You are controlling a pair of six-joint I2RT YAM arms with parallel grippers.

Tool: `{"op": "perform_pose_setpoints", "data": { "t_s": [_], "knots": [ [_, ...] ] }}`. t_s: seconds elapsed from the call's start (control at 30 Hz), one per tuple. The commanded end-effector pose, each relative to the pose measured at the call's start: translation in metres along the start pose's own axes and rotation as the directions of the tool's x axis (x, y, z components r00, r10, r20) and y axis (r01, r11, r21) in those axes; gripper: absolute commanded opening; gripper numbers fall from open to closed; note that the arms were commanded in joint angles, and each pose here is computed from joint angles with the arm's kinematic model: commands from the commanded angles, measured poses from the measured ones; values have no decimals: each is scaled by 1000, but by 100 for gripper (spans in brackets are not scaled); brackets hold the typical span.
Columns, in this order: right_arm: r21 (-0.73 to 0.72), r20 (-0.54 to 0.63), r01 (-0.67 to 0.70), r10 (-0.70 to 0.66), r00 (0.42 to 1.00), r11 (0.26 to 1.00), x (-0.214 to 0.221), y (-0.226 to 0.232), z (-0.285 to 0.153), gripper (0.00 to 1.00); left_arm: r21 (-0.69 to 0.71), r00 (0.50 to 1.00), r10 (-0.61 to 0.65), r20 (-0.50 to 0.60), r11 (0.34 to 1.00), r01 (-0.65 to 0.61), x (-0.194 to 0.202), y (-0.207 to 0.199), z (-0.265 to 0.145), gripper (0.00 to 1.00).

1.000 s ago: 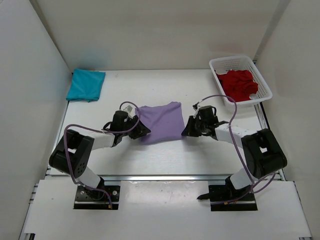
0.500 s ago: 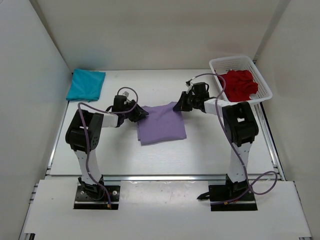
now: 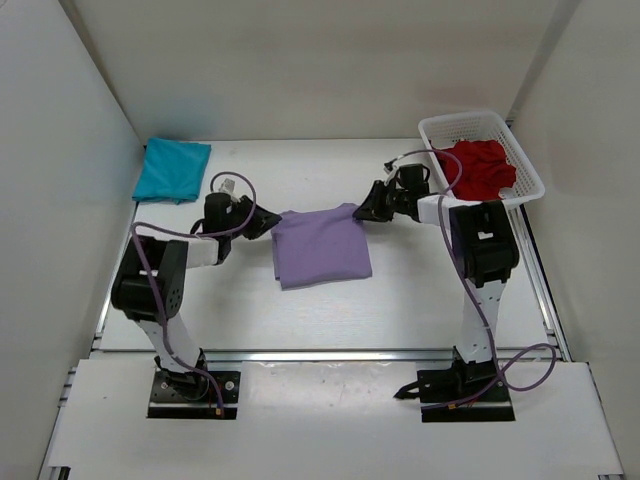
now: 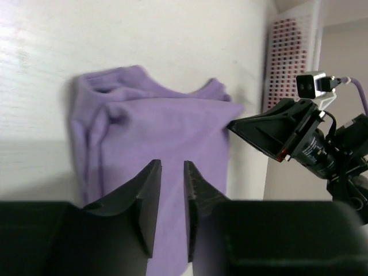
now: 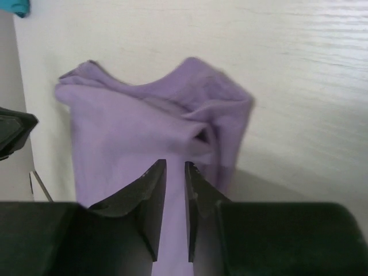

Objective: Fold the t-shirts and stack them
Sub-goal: Fold the long partially folded tshirt into a neat square, then put the neatly folded tshirt into the corner of the board with the left arm

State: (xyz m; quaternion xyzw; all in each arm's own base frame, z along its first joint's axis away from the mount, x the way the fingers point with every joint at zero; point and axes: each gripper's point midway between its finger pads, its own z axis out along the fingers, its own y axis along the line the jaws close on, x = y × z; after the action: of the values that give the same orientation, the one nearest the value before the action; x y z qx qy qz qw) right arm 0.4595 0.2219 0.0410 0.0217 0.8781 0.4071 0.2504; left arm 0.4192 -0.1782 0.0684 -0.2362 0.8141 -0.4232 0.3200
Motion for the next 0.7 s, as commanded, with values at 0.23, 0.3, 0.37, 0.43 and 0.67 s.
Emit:
{"op": "perform_pose_setpoints", "data": {
  "t_s": [0.23, 0.3, 0.37, 0.43, 0.67],
  "knots": [
    [-89, 222, 207, -183, 958, 974, -3, 103, -92, 55, -177, 974, 224, -19, 958, -224, 20, 39, -54, 30],
    [-84, 231, 213, -189, 955, 973, 15, 102, -101, 56, -220, 967, 253, -31, 942, -253, 25, 50, -59, 17],
    [-71, 206, 210, -191, 960, 975, 40, 96, -106, 58, -238, 967, 253, -43, 937, -256, 28, 57, -61, 16],
    [-78, 207, 225, -205, 957, 971, 56, 99, -114, 58, -245, 967, 243, -69, 936, -253, 34, 63, -57, 31],
    [-76, 186, 195, -178, 966, 978, 97, 79, -125, 59, -250, 946, 250, -207, 921, -299, 69, 69, -34, 59]
  ]
}}
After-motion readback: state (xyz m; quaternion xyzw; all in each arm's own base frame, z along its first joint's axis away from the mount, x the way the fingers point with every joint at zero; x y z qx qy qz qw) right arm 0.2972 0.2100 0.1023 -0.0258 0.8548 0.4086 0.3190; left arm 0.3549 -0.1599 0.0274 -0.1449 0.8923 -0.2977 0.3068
